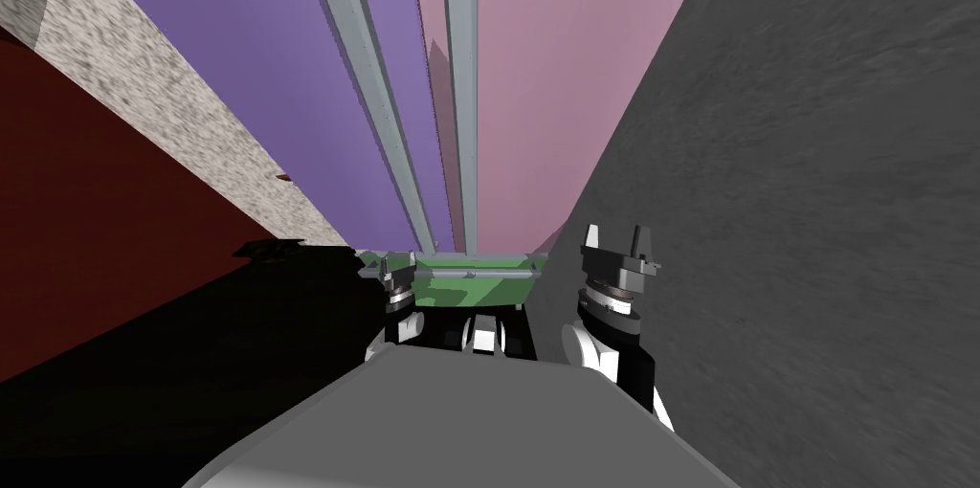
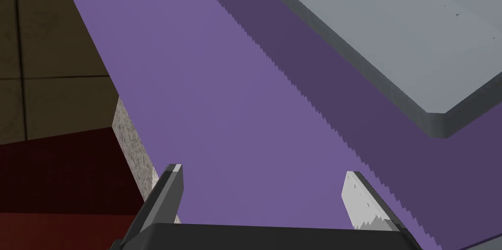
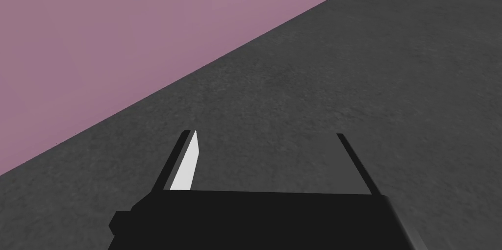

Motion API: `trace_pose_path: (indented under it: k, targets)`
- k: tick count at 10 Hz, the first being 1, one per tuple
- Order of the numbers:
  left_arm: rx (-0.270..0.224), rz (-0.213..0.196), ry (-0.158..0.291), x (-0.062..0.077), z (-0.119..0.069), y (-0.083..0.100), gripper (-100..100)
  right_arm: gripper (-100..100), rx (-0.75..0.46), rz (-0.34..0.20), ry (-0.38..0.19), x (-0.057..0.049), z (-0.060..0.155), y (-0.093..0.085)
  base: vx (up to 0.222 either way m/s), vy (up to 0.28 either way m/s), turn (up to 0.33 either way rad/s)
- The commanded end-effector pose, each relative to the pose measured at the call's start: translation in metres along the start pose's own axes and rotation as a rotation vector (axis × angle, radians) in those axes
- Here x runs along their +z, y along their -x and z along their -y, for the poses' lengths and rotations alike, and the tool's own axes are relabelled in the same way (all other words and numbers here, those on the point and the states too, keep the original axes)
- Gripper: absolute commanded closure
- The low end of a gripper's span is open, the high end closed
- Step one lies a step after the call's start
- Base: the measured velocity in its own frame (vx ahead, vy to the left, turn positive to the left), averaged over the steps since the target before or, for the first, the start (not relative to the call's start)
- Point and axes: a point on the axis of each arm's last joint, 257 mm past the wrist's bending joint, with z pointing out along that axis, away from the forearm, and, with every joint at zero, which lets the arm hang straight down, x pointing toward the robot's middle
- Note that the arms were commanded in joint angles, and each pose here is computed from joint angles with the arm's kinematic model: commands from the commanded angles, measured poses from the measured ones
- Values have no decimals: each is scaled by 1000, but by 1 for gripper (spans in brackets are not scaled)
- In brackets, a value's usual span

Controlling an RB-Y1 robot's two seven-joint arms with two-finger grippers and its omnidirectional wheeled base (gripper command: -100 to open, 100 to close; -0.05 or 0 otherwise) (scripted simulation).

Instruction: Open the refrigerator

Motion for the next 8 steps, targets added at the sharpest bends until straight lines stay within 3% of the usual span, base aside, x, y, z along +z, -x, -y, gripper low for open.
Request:
trace_pose_path:
  k: [1, 5, 7, 8]
  targets:
    - [-15, 15, -3, -9, -4, 2, -100, 0, 0, 0, 0, 0, 0, 0, 72, -98, 11]
    - [-54, 53, -13, -27, -13, 1, -100, 0, 0, 0, 0, 0, 0, 0, 58, -83, 15]
    - [-95, 95, -24, -43, -23, -8, -100, 0, 0, 0, 0, 0, 0, 0, 75, -116, 15]
    - [-82, 83, -19, -40, -21, -4, -100, 0, 0, 0, 0, 0, 0, 0, 31, -54, 5]
